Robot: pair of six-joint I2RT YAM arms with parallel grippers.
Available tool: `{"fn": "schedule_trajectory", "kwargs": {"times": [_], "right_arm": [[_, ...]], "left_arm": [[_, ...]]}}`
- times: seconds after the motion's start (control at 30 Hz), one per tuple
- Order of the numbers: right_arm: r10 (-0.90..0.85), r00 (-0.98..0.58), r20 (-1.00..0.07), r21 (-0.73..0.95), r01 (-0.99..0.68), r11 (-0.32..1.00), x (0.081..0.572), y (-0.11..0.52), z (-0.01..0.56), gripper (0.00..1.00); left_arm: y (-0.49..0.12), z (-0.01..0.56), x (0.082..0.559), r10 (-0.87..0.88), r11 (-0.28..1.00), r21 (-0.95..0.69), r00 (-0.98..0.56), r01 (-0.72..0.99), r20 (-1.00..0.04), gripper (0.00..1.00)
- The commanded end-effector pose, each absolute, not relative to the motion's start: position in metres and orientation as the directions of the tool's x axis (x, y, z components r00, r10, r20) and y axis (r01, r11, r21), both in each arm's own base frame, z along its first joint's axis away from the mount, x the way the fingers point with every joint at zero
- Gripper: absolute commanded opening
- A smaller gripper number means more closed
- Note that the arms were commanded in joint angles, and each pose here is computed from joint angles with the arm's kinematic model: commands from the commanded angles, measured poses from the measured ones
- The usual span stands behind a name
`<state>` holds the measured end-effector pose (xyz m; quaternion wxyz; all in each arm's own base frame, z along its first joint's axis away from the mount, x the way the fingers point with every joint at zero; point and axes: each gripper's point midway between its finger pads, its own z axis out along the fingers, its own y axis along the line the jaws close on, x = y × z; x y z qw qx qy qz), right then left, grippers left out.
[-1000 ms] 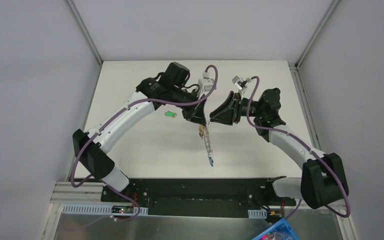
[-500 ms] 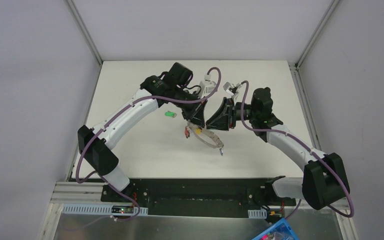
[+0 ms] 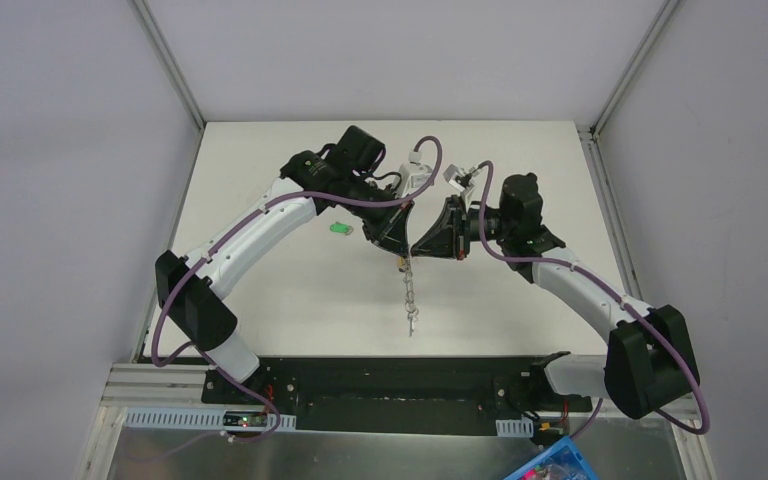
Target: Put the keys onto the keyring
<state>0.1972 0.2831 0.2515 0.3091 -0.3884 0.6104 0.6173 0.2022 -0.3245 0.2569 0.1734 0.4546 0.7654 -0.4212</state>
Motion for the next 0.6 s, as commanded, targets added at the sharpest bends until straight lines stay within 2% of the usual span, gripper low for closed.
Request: {"fn": "schedule_trajectory", "kwargs": {"times": [0.0,0.07,0.37,0.57], "right_arm": [[-0.062,-0.467,-0.882,0.470,-0.880,-0.065,0.205,0.289,0.271,0.00],[-0.046,-0.479,-0.877,0.481,-0.876,-0.050,0.209,0.288,0.275,0.00],[0.065,-0.548,-0.834,0.547,-0.837,-0.033,0.224,0.281,0.291,0.00],[0.126,-0.569,-0.813,0.572,-0.820,-0.016,0.233,0.275,0.296,0.00]], "left_arm": [[-0.332,0.280,0.201,0.517,0.163,-0.457,-0.470,0.875,-0.716,0.00],[-0.332,0.285,0.203,0.491,0.159,-0.466,-0.479,0.870,-0.727,0.01],[-0.327,0.308,0.221,0.289,0.117,-0.584,-0.590,0.804,-0.754,0.26],[-0.328,0.325,0.230,0.171,0.065,-0.628,-0.628,0.776,-0.759,0.30]]}}
